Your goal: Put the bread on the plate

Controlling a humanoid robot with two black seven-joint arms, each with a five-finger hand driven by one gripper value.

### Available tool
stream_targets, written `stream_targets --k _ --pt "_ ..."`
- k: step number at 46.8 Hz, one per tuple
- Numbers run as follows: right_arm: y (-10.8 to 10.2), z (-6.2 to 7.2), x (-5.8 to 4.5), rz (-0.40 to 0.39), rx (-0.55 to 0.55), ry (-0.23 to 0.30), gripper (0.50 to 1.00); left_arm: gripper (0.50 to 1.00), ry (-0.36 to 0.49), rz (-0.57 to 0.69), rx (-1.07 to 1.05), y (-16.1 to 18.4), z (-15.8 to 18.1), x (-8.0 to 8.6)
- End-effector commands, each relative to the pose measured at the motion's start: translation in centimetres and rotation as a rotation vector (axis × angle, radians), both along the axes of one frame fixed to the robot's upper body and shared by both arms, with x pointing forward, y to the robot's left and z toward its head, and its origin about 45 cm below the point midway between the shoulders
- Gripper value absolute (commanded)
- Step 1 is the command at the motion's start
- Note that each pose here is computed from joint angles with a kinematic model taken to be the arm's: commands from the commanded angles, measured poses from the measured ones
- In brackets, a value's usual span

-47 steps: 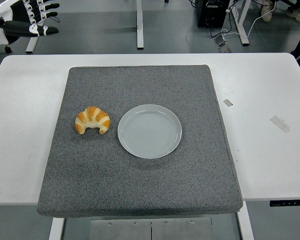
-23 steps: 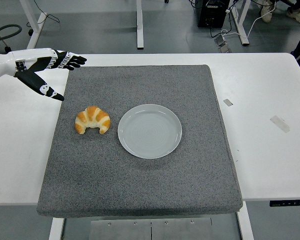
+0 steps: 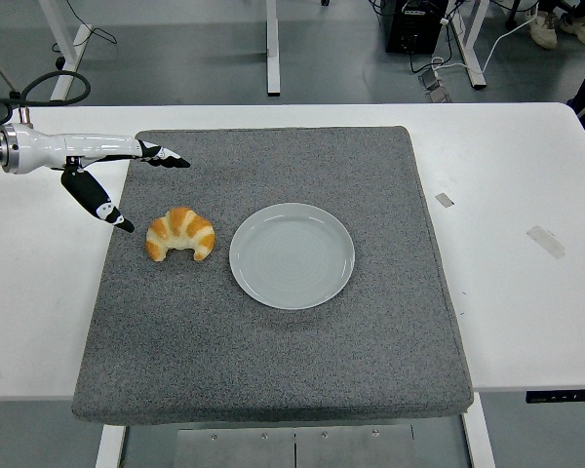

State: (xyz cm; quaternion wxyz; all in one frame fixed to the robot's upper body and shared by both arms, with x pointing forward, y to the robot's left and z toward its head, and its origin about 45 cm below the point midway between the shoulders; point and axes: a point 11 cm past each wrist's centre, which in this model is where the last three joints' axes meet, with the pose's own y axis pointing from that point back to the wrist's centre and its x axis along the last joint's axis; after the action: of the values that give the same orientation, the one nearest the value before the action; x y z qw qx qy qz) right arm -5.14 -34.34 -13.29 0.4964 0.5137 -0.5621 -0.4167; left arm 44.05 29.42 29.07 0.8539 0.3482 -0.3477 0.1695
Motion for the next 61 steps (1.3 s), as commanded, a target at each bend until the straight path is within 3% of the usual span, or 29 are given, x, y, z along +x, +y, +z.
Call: stream_targets --k 1,35,61 --pt "0.0 0.0 0.0 0.001 0.0 0.0 1.0 0.965 -0.014 -0.013 0.016 -0.5 -0.7 0.0" --pt "0.0 0.0 0.0 -0.001 0.0 0.0 1.0 0.949 -0.138 -0.074 0.11 -3.1 -4.9 0.2" --pt "0.0 0.0 0.0 -0.001 0.0 0.0 1.0 0.937 -0.12 -0.104 0.134 -3.8 -7.5 -0.7"
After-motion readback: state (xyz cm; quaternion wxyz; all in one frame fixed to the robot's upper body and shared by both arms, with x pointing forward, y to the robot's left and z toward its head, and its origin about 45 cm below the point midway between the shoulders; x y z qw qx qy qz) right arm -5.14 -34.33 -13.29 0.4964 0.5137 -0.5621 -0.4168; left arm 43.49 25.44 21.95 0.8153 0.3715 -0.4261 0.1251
